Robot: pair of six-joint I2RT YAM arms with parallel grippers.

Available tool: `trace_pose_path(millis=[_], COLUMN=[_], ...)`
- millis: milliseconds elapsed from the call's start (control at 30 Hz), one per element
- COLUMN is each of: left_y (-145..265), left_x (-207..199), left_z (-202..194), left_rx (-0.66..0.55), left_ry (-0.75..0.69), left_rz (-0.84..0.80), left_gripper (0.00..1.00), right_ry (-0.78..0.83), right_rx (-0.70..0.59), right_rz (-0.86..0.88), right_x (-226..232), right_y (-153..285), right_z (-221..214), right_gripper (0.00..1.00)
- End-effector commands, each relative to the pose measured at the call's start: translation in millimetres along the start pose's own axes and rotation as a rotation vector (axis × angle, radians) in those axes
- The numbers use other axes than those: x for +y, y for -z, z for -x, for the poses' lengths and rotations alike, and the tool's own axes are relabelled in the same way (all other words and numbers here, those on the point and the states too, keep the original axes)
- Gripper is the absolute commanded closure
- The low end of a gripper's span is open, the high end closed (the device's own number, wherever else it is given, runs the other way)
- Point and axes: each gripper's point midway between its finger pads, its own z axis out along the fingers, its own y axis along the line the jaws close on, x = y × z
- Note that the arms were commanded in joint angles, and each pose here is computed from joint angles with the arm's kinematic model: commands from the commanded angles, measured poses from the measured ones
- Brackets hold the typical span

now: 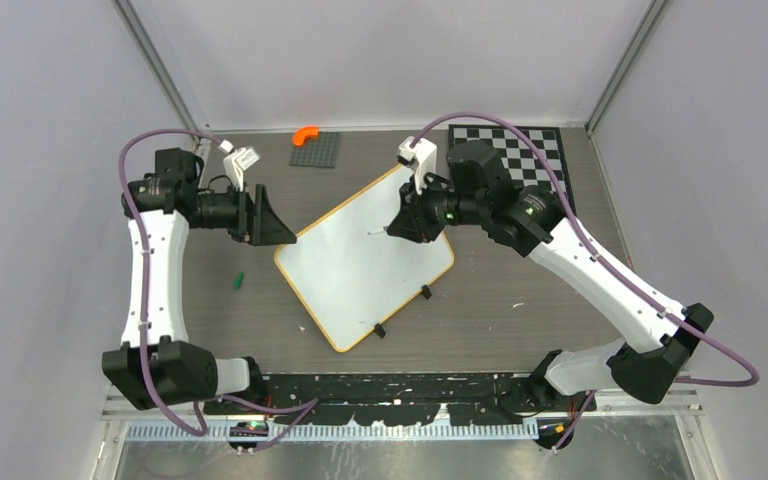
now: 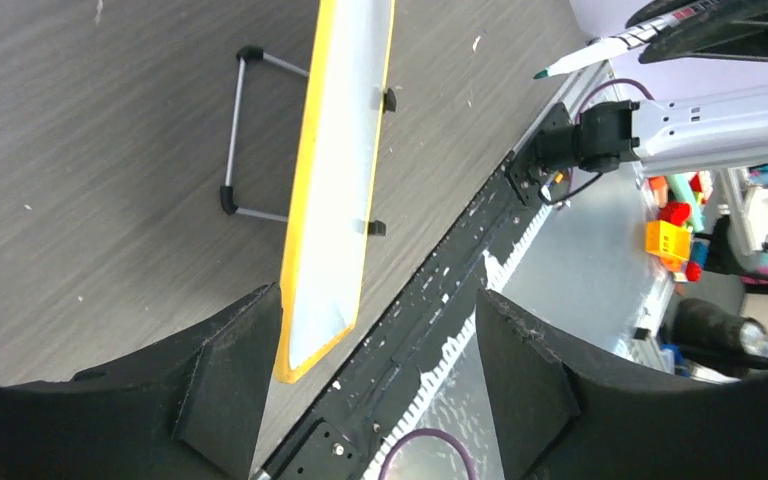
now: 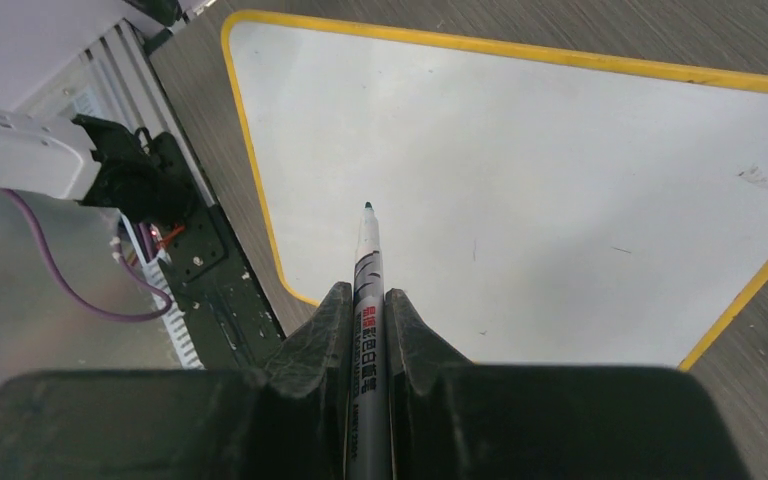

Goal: Write a sentence on the whiteboard

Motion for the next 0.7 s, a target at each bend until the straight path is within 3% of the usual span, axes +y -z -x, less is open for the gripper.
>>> trace_pose_path(millis=[0,233,367,600,667], left_y=[4,-2,5,-14,-19], left_x=[-11,-4,-39,-88,-97], left_z=[12,0,12,16,17], left_rx=[-0.069,-0.045,-0.089,-0.058,-0.047], left_ry=[-0.083,-0.046,-0.197,-0.548,-0.59], left_rz=[0.026,0.02,-0.021,-0.025,-0.065], left_gripper=[0.28,0.33,0.33,0.32,0.33], right_ry=[-0.07,-0.116,-0.201,-0.349,-0.381], right_rx=[-0.102,-0.142,-0.122,-0.093,-0.088], right_rz=[0.045,0.114,0.184,0.279,0.31], right_x=[11,26,38,52,57], right_y=[-1,0,-6,-18,-19], right_z=[30,50,53,51,52], right_gripper=[1.0,1.0,1.0,1.0,1.0])
